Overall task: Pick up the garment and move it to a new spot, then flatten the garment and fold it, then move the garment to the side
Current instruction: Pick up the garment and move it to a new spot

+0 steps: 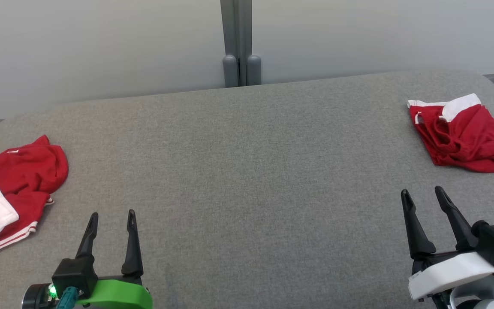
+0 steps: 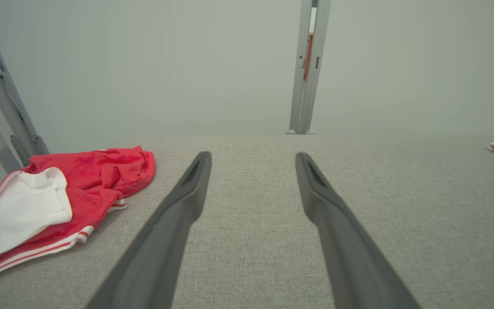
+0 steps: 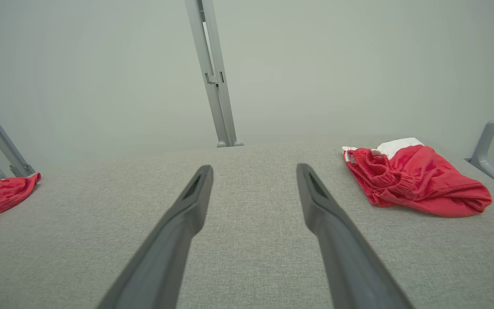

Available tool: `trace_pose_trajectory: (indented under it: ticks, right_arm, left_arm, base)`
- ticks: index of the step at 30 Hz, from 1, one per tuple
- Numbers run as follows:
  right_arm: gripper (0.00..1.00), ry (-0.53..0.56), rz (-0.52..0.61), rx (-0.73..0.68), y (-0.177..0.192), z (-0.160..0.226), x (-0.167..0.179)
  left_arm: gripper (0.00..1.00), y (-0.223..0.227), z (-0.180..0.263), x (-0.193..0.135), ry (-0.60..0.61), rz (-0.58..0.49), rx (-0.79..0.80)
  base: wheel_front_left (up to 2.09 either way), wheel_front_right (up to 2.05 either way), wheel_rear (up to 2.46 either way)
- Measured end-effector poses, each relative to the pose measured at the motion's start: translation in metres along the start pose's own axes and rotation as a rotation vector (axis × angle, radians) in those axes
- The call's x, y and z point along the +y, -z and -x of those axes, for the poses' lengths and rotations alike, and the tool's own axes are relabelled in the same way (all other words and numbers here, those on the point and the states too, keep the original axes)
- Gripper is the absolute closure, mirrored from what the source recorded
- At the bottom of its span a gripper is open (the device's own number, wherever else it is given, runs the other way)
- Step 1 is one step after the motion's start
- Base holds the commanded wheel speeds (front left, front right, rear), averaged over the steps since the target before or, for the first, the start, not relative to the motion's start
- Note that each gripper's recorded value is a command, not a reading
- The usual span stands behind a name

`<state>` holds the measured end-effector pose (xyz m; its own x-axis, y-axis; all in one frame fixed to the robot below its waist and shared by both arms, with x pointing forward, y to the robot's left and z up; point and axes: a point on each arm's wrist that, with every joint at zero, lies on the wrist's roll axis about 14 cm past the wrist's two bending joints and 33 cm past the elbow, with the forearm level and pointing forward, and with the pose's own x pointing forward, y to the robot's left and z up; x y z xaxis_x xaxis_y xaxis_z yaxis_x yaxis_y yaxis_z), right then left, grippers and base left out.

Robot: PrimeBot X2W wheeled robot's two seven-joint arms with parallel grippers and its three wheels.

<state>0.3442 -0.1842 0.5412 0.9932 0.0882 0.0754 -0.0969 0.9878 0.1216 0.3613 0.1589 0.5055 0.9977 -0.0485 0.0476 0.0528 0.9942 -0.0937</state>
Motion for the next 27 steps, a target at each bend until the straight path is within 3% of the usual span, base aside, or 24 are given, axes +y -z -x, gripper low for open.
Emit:
trace_pose_trajectory:
  ticks: [17, 27]
  right_arm:
    - [0.00, -0.007, -0.013, -0.010, 0.000, -0.004, 0.005]
    - [0.00, -0.164, 0.011, -0.013, -0.003, -0.038, 0.048]
  left_arm:
    - [0.00, 0.001, 0.000, 0.006, -0.015, 0.009, 0.006]
    - [0.00, -0.017, 0.006, 0.051, -0.163, -0.001, -0.052]
  base:
    - [0.00, 0.00, 0.00]
    - [0.00, 0.00, 0.00]
